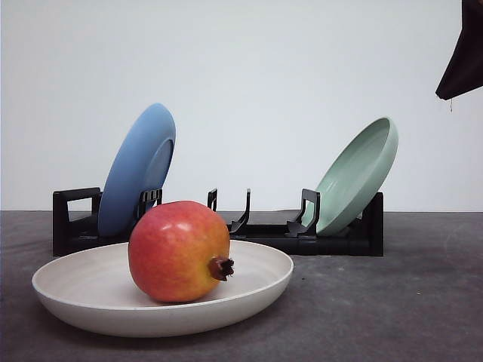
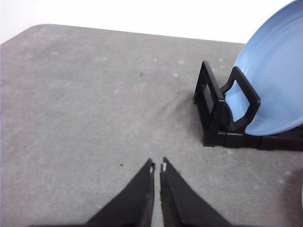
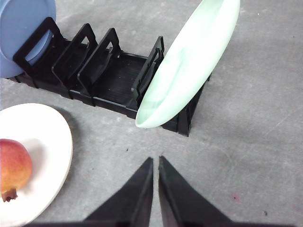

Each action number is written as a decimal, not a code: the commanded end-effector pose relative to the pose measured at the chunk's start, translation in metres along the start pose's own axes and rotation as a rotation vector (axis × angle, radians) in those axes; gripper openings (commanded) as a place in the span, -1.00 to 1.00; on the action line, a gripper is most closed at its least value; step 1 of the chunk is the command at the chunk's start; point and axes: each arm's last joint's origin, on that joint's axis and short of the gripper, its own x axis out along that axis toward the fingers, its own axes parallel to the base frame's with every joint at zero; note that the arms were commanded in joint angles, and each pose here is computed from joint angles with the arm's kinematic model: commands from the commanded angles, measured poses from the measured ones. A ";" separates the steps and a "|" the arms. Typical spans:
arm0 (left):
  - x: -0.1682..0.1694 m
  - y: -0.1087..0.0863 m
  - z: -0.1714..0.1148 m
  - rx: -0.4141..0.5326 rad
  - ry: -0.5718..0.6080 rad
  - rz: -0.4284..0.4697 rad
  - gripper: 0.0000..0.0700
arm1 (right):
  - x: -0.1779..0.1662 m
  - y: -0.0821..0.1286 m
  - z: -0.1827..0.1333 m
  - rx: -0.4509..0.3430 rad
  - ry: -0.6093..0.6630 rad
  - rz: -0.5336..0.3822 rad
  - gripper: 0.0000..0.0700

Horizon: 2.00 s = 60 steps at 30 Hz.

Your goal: Place pomegranate in white plate

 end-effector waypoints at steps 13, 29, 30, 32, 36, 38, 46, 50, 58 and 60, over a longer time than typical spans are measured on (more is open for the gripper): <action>0.010 -0.004 -0.016 0.048 -0.072 -0.093 -1.00 | 0.001 0.000 0.002 -0.013 -0.009 0.006 -0.95; 0.010 -0.005 -0.016 0.050 -0.072 -0.107 -1.00 | 0.001 0.000 0.002 -0.013 -0.008 0.006 -0.95; 0.010 -0.005 -0.016 0.050 -0.072 -0.107 -1.00 | 0.001 0.000 0.002 -0.013 -0.008 0.006 -0.95; 0.010 -0.005 -0.016 0.050 -0.072 -0.107 -1.00 | 0.001 0.000 0.002 -0.013 -0.008 0.006 -0.96; 0.010 -0.005 -0.016 0.050 -0.072 -0.107 -1.00 | 0.001 0.000 0.003 -0.056 -0.014 -0.017 -0.95; 0.010 -0.005 -0.016 0.050 -0.072 -0.107 -1.00 | 0.000 -0.001 0.002 -0.075 -0.023 -0.052 -0.96; 0.010 -0.005 -0.016 0.050 -0.072 -0.107 -1.00 | -0.018 -0.004 -0.034 -0.099 -0.292 -0.267 -0.95; 0.010 -0.005 -0.016 0.050 -0.072 -0.107 -1.00 | -0.023 -0.008 -0.068 -0.090 -0.398 -0.308 -0.96; 0.010 -0.005 -0.016 0.050 -0.072 -0.107 -1.00 | -0.017 -0.018 -0.131 -0.067 -0.485 -0.392 -0.95; 0.010 -0.005 -0.016 0.050 -0.072 -0.107 -1.00 | -0.014 -0.020 -0.140 -0.063 -0.502 -0.403 -0.95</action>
